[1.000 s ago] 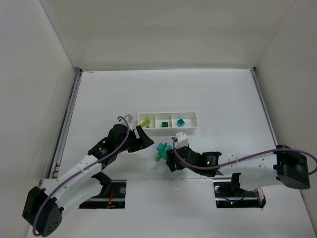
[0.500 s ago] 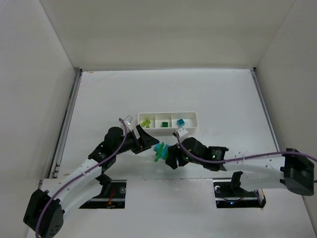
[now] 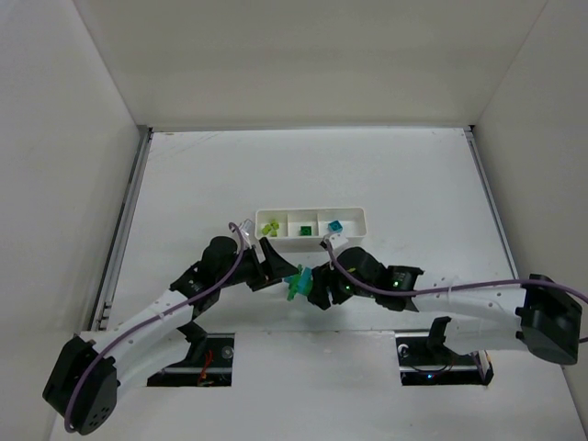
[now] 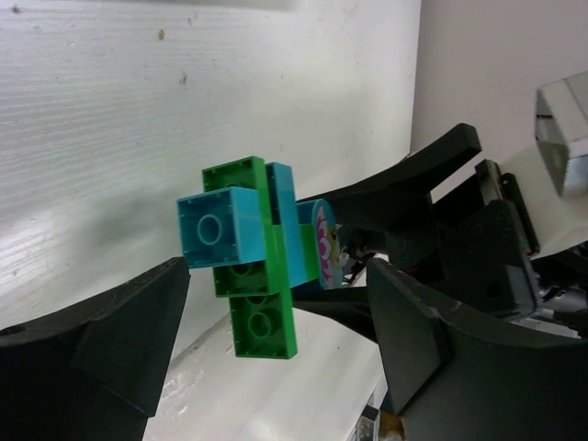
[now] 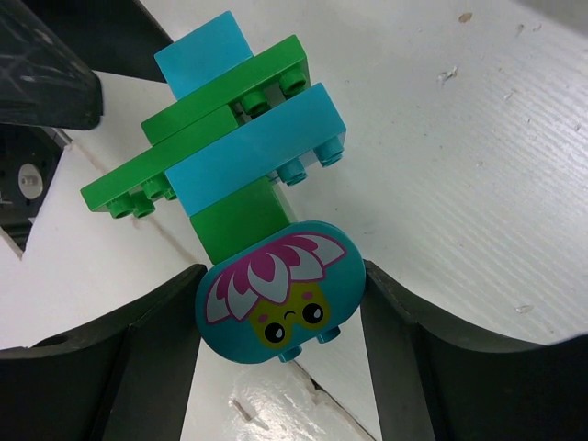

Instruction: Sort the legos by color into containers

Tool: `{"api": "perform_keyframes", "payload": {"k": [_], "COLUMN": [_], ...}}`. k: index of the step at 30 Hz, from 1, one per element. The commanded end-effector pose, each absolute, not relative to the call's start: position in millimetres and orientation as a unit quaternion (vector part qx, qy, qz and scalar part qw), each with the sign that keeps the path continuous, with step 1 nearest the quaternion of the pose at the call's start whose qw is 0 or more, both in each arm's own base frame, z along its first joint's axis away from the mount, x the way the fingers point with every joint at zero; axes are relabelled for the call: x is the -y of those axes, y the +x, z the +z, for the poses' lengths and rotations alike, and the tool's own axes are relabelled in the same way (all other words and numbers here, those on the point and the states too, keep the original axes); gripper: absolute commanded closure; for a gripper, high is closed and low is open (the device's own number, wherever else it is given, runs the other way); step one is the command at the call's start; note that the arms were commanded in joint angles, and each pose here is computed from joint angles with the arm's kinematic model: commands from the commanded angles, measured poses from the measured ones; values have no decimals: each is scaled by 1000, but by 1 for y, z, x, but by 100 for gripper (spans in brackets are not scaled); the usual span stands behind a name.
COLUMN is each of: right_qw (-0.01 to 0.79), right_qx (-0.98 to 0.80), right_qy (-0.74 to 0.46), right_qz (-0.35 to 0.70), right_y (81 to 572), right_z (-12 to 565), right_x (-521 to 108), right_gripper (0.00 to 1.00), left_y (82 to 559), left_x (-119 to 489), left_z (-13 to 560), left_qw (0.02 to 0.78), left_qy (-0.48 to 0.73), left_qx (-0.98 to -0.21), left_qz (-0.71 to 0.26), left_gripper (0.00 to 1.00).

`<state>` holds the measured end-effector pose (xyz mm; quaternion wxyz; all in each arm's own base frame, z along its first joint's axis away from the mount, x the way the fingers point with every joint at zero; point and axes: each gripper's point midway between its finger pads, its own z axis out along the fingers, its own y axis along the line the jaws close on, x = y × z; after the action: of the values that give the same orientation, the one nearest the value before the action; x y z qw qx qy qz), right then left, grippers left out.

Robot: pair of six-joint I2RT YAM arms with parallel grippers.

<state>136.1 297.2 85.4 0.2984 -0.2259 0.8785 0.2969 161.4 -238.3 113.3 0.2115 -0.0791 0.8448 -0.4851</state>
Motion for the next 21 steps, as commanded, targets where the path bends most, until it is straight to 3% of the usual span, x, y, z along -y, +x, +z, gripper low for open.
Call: {"api": "perform_keyframes", "payload": {"k": [1,9,18,21], "right_qw": [340,347,355,355], "right_qx": [-846,-840,-827,-826], "right_qy": [-224,-221,-231,-230], "right_qz": [345,354,369,372], "right_y": [148,150,158,159], "right_z": [127,133,142,142], "right_x": [-316,-319,-331,-334], "right_gripper": [50,50,51,51], "left_y": [170,163,146,146], "left_x": [235,251,268,271], "left_z": [125,133,124,128], "left_qw": [237,214,167,167], "left_qy": [-74,-50,-34,-36], "left_qx": [-839,-833,-839,-835], "left_qz": [-483,-507,-517,-524], "left_gripper": [23,23,30,37]}}
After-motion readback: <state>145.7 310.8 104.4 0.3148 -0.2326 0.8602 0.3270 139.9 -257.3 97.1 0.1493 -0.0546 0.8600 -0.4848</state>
